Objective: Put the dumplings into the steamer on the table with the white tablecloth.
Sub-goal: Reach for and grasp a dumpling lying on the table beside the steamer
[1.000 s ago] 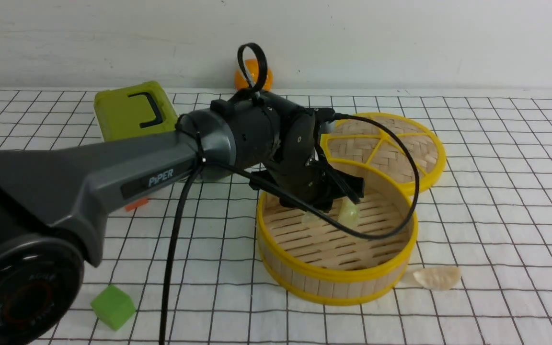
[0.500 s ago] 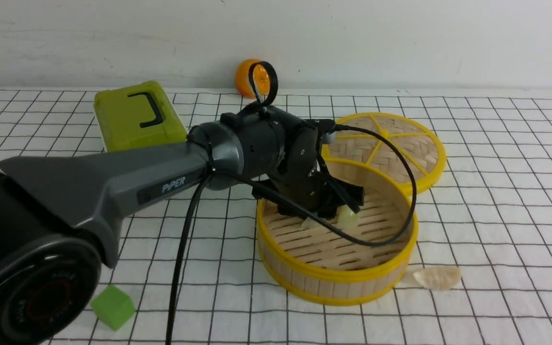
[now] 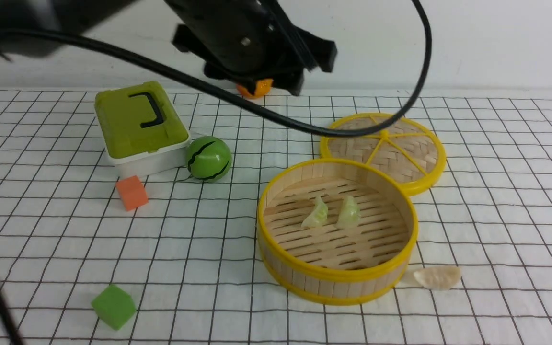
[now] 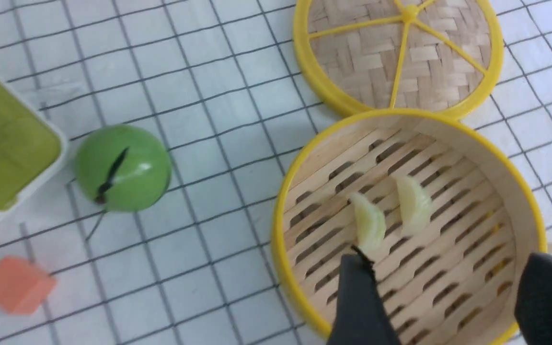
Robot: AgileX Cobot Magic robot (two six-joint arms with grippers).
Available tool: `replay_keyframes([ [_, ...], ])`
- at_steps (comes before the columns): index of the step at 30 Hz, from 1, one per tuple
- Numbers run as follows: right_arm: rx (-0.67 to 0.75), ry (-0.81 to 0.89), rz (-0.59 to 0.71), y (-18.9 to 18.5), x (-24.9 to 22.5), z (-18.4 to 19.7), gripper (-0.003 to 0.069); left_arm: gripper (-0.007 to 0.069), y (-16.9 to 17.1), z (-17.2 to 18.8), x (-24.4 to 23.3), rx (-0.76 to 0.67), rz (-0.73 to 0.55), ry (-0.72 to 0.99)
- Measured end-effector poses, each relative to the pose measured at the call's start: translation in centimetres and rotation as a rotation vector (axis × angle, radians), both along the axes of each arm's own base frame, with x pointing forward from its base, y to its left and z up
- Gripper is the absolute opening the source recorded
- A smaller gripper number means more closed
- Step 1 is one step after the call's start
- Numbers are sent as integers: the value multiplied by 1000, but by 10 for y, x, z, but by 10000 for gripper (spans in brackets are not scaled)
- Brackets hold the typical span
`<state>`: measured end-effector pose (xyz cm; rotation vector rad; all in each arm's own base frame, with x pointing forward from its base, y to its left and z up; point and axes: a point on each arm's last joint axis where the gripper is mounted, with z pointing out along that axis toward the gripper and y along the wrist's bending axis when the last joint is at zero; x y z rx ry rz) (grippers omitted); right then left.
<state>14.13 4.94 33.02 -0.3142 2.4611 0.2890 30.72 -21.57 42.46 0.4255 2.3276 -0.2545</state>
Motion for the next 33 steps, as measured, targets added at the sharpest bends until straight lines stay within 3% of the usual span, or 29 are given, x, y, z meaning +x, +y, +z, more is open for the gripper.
replay_keyframes([
  [5, -28, 107, -7, 12, 48, -17, 175, 388, 31, 24, -39, 41, 10, 26],
  [9, -40, 184, -25, 20, 78, -34, 239, 356, 53, 23, -68, 43, 7, 45],
  [16, -45, 252, -91, 27, 130, -71, 427, 290, 92, -22, -126, 50, -17, 118],
  [19, -39, 277, -140, 22, 144, -86, 464, 270, 103, -44, -143, 60, -22, 141],
  [25, 6, 304, -266, 4, 169, -115, 479, 242, 127, -77, -176, -2, 20, 142],
  [33, 66, 339, -314, 9, 184, -145, 480, 242, 134, -88, -184, -56, 47, 102],
])
